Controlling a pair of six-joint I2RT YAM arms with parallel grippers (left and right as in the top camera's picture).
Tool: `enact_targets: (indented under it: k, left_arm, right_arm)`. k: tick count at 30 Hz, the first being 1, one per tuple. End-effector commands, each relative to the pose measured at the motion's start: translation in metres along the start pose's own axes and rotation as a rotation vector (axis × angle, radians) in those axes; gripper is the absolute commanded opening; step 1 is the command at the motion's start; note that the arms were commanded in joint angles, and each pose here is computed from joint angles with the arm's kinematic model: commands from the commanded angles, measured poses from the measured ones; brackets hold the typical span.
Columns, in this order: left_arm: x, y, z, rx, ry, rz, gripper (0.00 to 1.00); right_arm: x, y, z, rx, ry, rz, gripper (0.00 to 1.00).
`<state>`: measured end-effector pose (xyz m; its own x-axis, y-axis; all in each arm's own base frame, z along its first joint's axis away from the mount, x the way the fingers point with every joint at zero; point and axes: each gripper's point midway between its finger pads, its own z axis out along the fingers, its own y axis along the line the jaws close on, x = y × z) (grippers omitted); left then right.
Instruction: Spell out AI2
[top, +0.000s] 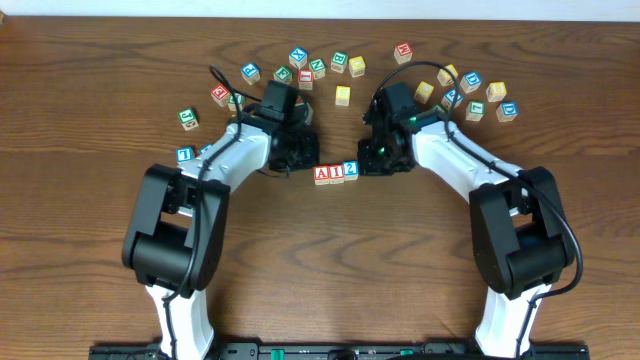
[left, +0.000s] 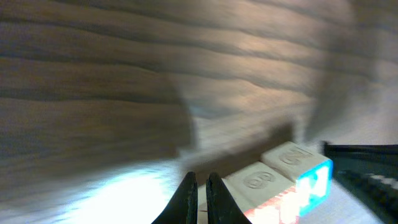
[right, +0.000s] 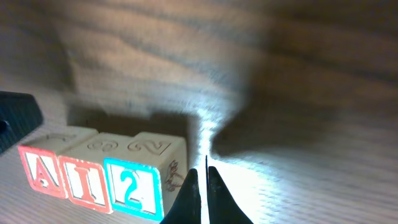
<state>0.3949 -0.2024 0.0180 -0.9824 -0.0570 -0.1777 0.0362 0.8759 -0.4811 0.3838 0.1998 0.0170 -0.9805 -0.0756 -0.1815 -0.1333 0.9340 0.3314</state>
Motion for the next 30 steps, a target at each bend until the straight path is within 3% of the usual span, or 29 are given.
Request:
enact_targets:
  k: [1, 8, 13, 30]
  left_arm:
    - [-0.024, 0.013, -0.025, -0.039, -0.078, -0.011, 0.07]
    - [0.007, 0.03, -0.03, -0.098, 0.031, -0.157, 0.07]
    - [0.029, 0.029, -0.014, -0.113, 0.083, -0.182, 0.07]
    - [0.023, 0.018, -0.004, -0.088, 0.053, -0.142, 0.08]
  right_arm:
    - [-0.02, 0.0, -0.013, 0.004, -0.054, -0.024, 0.01]
    - [-0.007, -0.005, -0.012, 0.046, -0.011, 0.077, 0.01]
    - [-0.002, -0.001, -0.008, 0.07, -0.005, 0.083, 0.01]
    - [0.007, 0.008, -0.002, 0.084, 0.008, 0.056, 0.02]
